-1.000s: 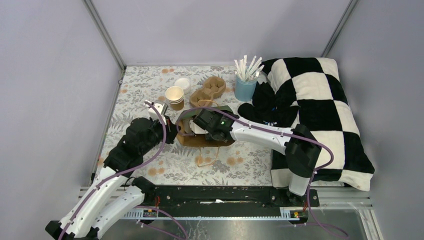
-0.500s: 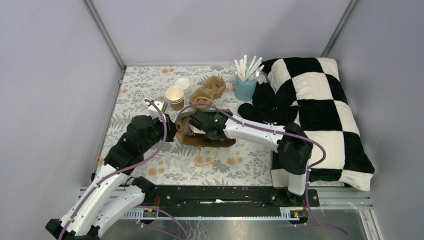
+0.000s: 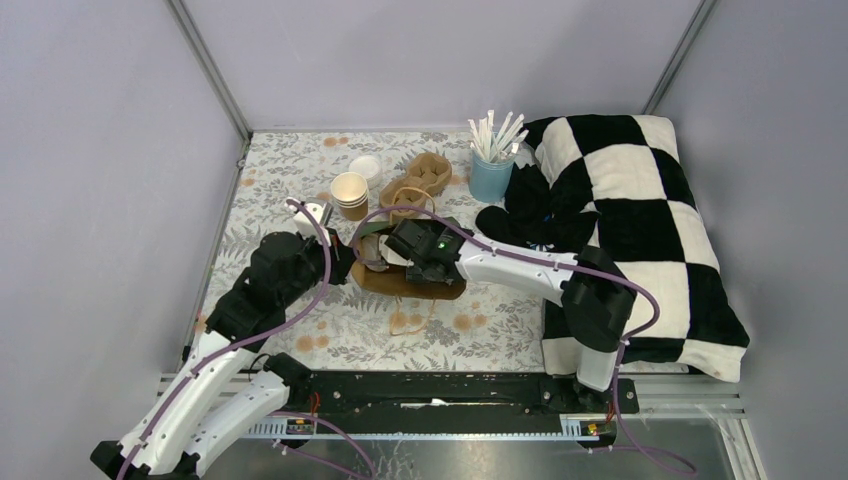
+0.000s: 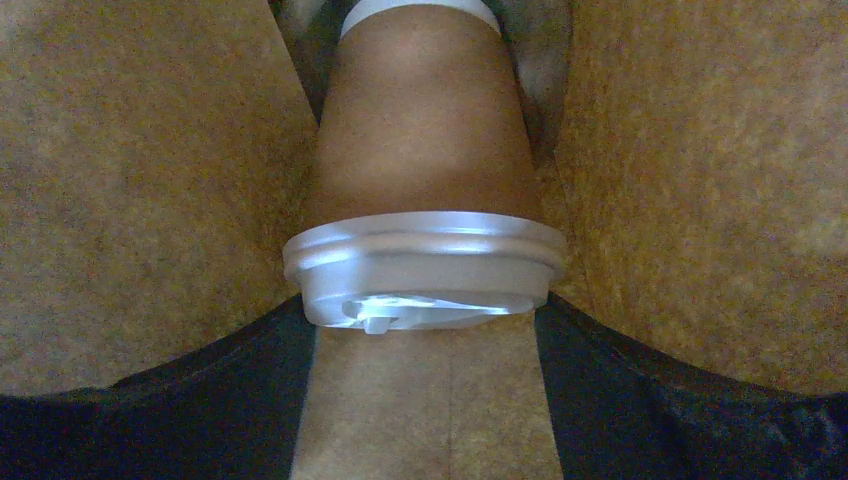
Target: Pack the takeout coffee
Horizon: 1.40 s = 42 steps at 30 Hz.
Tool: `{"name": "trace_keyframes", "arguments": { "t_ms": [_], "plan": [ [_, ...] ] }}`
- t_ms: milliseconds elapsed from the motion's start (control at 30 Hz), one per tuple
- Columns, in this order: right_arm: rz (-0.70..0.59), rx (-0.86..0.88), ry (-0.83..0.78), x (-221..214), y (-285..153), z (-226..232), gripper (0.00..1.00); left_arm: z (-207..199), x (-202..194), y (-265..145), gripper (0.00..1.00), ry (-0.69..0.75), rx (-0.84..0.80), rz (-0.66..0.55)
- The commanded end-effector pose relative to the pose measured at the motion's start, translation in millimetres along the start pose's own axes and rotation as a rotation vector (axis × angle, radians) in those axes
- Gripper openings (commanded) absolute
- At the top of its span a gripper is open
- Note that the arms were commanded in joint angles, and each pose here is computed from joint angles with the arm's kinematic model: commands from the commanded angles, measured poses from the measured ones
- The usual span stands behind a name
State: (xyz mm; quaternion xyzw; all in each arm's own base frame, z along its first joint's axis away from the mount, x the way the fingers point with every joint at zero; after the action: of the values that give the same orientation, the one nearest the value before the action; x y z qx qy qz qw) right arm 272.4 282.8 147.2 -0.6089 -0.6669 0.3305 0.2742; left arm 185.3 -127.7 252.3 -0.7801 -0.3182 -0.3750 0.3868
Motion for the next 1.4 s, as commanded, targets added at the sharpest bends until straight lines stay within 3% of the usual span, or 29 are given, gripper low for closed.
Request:
{"name": "trace_keyframes", "arguments": {
  "t_ms": [0, 367, 633, 867, 1067, 1367],
  "plan": [
    [-0.115, 0.024, 0.101, 3, -10, -5, 0.58, -14, 23, -8, 0.0, -0.008, -0.059, -0.084],
    [-0.163, 0.038, 0.132, -11, -39, -7, 0.99, -11, 20, -8, 0.0, 0.005, -0.039, -0.077],
    [-0.274, 0.092, 0.212, -6, -72, -14, 1.0, -9, 23, -7, 0.0, 0.021, -0.021, -0.071],
    [-0.402, 0.116, 0.437, 20, -102, -37, 1.0, -10, 23, -7, 0.0, 0.023, -0.022, -0.06],
    [-0.415, 0.204, 0.628, 35, -101, -26, 1.0, -15, 24, -5, 0.0, 0.017, -0.048, -0.043],
    [-0.387, 0.283, 0.663, 57, -88, -9, 1.0, -34, 36, -6, 0.0, 0.009, -0.145, -0.052]
  ]
}}
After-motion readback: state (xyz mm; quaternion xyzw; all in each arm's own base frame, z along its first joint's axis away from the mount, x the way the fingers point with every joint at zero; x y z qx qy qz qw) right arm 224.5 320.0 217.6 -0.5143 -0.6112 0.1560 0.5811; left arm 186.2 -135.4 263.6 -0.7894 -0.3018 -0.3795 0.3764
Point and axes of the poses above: each gripper's point midway between its finger pads, its own y axis out along the fingers, its own z axis along the line the jaws close on, x = y × z, the point moved 4 cm from there along -y, back along the fingers, and after that the axes turned 9 degrees about -y, right-handed, at the moved point
